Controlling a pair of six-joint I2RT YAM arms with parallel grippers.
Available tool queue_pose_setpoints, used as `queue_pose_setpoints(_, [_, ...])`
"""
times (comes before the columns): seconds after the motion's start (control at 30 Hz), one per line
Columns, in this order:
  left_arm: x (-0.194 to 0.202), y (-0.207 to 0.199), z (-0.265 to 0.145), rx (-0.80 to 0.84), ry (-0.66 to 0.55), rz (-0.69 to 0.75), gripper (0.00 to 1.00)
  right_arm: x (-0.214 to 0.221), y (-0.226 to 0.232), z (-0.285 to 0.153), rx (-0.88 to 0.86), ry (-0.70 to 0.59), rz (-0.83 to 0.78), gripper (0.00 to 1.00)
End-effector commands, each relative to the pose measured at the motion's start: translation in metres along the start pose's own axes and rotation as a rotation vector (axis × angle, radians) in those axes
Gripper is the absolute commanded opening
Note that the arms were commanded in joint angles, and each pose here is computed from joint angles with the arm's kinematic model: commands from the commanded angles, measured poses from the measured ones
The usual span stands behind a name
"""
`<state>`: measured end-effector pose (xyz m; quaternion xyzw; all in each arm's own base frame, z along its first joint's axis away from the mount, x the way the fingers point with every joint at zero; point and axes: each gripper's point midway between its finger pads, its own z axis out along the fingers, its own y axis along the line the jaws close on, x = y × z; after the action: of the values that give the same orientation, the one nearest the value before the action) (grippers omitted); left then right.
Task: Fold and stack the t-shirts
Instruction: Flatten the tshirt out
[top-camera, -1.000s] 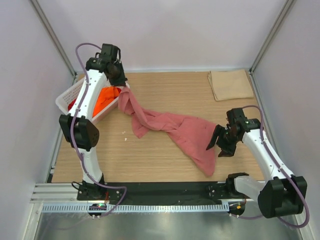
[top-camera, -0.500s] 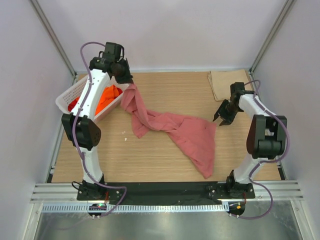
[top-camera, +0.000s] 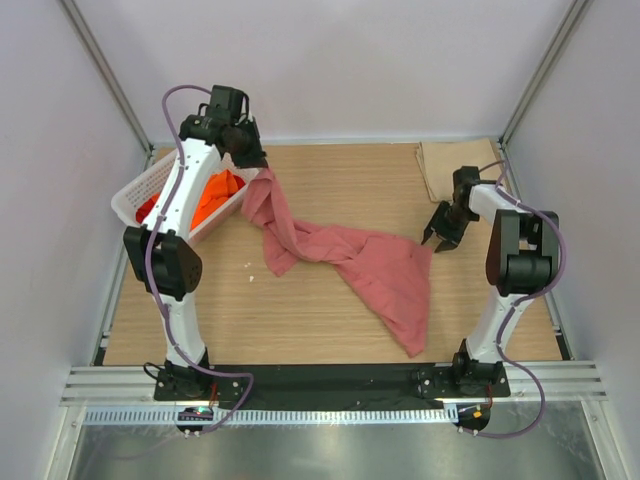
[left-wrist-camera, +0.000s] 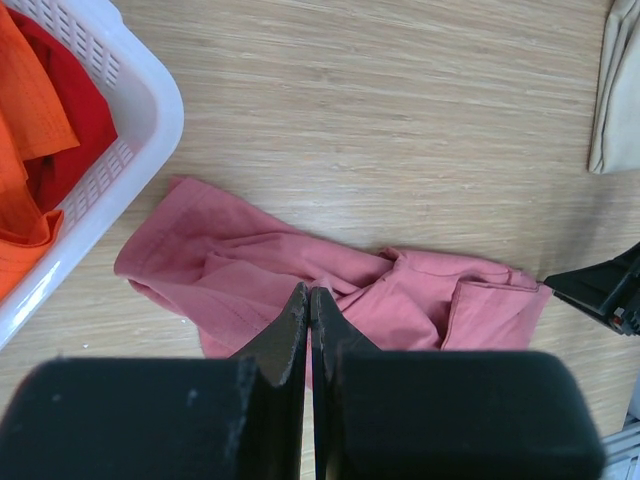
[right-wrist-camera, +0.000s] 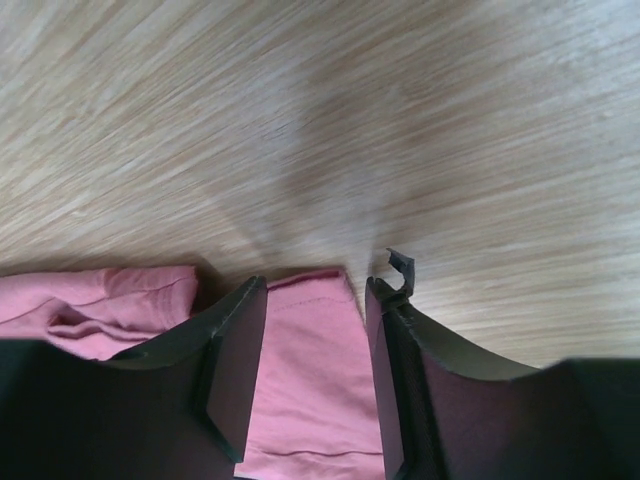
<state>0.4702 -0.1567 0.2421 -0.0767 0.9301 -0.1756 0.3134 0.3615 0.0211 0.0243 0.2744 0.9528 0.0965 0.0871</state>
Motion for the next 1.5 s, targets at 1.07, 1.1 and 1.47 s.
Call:
queue_pose_setpoints(1.07, [-0.045,-0.037,0.07,0.185,-0.115,-0.163,0.0,-0.053,0.026,-0.239,0.069,-0.499,-0.079,0.02])
queue_pose_setpoints(1.1, [-0.05,-0.04,0.073,0.197,-0.128,-0.175,0.0,-0.045,0.025,-0.25,0.051,-0.509,-0.078,0.02])
queue_pose_setpoints(1.47, [-0.034,-0.004,0.074,-0.147,-0.102,0.089,0.73,-0.015,0.03,-0.245,-0.03,-0.45,-0.116,0.02])
